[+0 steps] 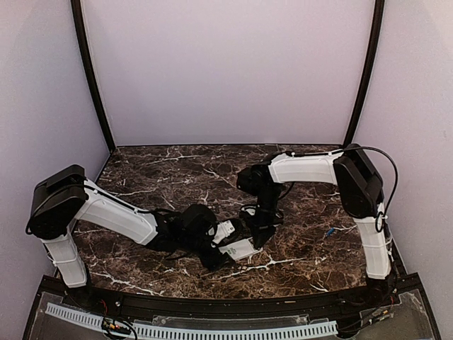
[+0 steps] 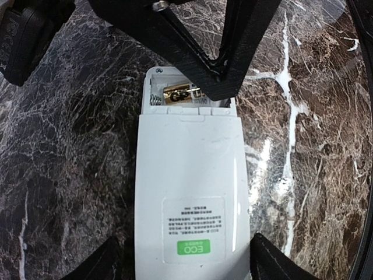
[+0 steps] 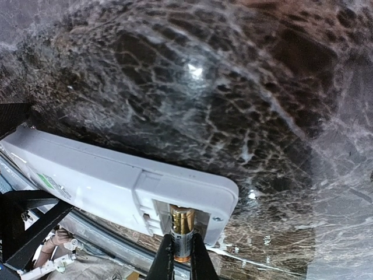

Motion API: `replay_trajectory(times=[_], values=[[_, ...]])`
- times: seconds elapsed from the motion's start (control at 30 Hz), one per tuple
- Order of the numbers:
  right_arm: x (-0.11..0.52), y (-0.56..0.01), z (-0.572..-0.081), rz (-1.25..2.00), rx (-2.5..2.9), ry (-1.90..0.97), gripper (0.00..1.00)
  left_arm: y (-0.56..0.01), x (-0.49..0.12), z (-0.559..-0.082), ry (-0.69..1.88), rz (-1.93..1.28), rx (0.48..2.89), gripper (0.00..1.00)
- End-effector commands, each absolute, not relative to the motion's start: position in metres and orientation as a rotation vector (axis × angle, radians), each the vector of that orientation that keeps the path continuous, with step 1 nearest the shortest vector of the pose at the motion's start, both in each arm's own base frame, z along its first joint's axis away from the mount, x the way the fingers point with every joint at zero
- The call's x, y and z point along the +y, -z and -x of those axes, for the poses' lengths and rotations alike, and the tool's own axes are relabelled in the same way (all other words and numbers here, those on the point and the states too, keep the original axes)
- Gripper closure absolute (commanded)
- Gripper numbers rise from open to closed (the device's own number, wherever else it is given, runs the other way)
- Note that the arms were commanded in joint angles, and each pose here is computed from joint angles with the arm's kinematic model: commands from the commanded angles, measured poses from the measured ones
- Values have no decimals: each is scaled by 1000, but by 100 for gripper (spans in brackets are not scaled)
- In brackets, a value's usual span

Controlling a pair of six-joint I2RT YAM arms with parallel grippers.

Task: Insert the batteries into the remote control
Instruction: Load the battery into the battery compartment.

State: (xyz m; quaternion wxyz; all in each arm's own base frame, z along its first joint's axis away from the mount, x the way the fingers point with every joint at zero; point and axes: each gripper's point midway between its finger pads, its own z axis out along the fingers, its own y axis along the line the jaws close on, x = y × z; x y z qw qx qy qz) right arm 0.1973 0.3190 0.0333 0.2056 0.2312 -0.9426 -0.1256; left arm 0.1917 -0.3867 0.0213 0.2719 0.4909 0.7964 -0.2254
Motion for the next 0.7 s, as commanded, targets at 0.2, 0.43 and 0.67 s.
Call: replay_trajectory(times=[0.2,0.43,0.67], values=[[344,-26,-219,-623,-2706,431,100,1,-362,-179,555,-1364,2250,27],[351,-22,-228,-619,-2742,449,98,2,-361,-179,554,-1363,2251,27],[349,-23,-230,-630,-2759,431,86,1,-361,-179,554,-1363,2251,27]])
